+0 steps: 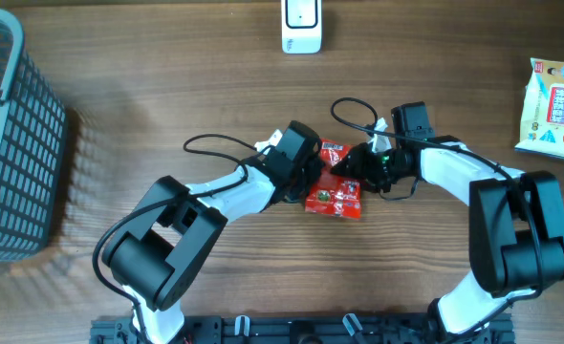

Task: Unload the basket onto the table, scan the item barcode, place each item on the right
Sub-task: 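Lift the red packet with the right gripper up to the white scanner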

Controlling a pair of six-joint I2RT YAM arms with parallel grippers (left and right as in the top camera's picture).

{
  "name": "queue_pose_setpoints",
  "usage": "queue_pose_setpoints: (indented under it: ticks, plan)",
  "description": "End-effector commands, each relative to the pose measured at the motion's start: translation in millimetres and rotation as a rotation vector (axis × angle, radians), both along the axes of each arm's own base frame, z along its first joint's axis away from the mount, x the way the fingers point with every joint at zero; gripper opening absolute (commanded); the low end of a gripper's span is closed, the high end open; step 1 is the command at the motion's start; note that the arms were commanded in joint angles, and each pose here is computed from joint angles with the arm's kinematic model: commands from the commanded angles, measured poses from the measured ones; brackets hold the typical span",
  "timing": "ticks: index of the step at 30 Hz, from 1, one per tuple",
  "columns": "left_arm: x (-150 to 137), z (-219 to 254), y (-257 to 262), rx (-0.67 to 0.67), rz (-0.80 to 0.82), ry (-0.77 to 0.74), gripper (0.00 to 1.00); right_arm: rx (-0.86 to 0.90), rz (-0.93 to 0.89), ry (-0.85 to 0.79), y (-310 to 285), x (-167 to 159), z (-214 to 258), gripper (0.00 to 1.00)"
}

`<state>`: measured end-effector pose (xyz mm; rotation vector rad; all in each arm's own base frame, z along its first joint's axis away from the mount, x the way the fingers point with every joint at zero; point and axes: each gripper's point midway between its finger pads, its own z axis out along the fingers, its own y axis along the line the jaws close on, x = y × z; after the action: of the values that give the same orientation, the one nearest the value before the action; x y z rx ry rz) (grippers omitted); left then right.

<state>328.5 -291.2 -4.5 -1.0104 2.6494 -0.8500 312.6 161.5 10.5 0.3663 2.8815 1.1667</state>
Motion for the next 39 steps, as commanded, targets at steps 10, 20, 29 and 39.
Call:
queue_pose_setpoints:
  ticks: [10, 20, 29, 39]
  plan:
    - [-26.0, -50.9, 40.1, 0.169, 0.060, 0.104, 0.04, 0.062, 0.081, -0.025, 9.9, -8.7, 1.9, 0.04]
    - [-4.7, 14.3, 98.1, 0.190, 0.118, 0.059, 0.04, 0.016, 0.233, -0.360, 7.9, 9.2, 58.4, 0.04]
    - [-5.7, 10.4, 173.9, 0.290, 0.295, 0.168, 1.00, -0.315, 0.344, -0.774, -6.0, 30.9, 116.2, 0.05]
    - [-5.8, 9.7, 182.2, 0.319, 0.320, 0.168, 1.00, -1.297, -0.056, -1.080, -56.8, 77.2, 199.5, 0.05]
